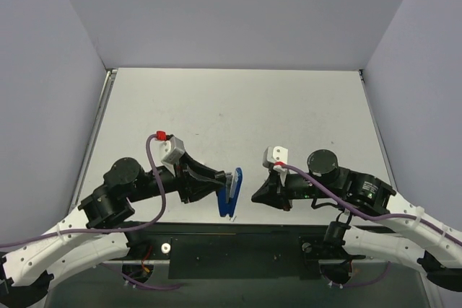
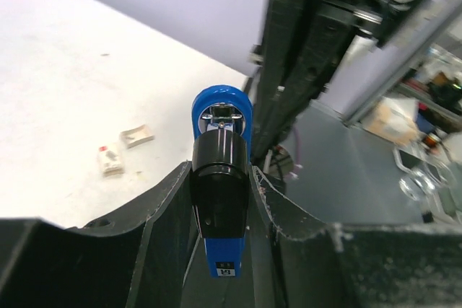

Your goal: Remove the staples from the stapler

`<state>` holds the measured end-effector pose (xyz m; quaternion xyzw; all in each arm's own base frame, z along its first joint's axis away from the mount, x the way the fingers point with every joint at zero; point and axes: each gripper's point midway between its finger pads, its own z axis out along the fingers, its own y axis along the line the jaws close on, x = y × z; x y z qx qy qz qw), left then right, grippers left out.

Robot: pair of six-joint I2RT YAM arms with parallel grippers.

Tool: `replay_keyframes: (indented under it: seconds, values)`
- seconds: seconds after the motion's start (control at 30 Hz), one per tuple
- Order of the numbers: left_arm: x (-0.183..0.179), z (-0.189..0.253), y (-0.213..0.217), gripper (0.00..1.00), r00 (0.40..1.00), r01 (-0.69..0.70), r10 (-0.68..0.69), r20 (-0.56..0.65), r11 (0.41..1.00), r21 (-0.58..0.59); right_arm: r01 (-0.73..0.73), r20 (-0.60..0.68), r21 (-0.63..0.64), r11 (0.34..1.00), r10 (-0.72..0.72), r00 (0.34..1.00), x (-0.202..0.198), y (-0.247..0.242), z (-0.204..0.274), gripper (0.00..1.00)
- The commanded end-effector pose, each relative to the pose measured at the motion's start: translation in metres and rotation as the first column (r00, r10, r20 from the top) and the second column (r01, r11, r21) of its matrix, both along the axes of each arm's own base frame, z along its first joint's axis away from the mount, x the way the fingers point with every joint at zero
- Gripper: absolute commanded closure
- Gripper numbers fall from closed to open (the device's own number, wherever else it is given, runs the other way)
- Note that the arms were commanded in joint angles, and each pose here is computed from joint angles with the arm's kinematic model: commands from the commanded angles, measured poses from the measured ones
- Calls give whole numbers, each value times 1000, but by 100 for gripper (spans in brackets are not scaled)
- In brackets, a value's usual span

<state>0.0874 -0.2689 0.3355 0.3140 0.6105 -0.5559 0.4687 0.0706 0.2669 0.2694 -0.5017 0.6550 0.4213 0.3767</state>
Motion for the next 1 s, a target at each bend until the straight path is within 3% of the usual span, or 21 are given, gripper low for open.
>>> replay_keyframes:
  seconds: [0.0, 0.13, 0.33, 0.47, 0.5, 0.53, 0.63, 0.67, 0.97]
  values:
    - [43, 44, 23, 100, 958, -283, 284, 34, 958, -31, 191, 10, 60, 980, -192, 981, 26, -11, 11, 100]
    - [90, 41, 44, 100, 844, -536, 535, 38, 840, 89, 264, 5, 68, 962, -265, 964, 34, -19, 10, 100]
    - [133, 44, 50, 100, 733, -676, 671, 112, 698, 237, 297, -20, 46, 954, -296, 955, 39, -16, -3, 100]
    - [165, 55, 58, 100, 694, -709, 709, 127, 641, 294, 311, -43, 53, 949, -309, 950, 42, -11, -10, 100]
    - [181, 47, 67, 100, 667, -726, 734, 126, 604, 328, 324, -48, 53, 945, -322, 946, 44, -11, -11, 100]
    - [185, 53, 66, 100, 678, -717, 726, 118, 617, 324, 330, -53, 46, 943, -327, 943, 45, -11, -15, 100]
    - [220, 36, 83, 100, 639, -729, 762, 104, 558, 397, 355, -68, 47, 934, -352, 934, 49, -9, -20, 100]
    - [226, 38, 82, 100, 651, -717, 754, 90, 572, 399, 356, -72, 41, 933, -353, 933, 49, -9, -23, 100]
    - [300, -35, 104, 100, 606, -655, 795, 28, 479, 585, 363, -115, 10, 932, -359, 926, 51, 0, -44, 100]
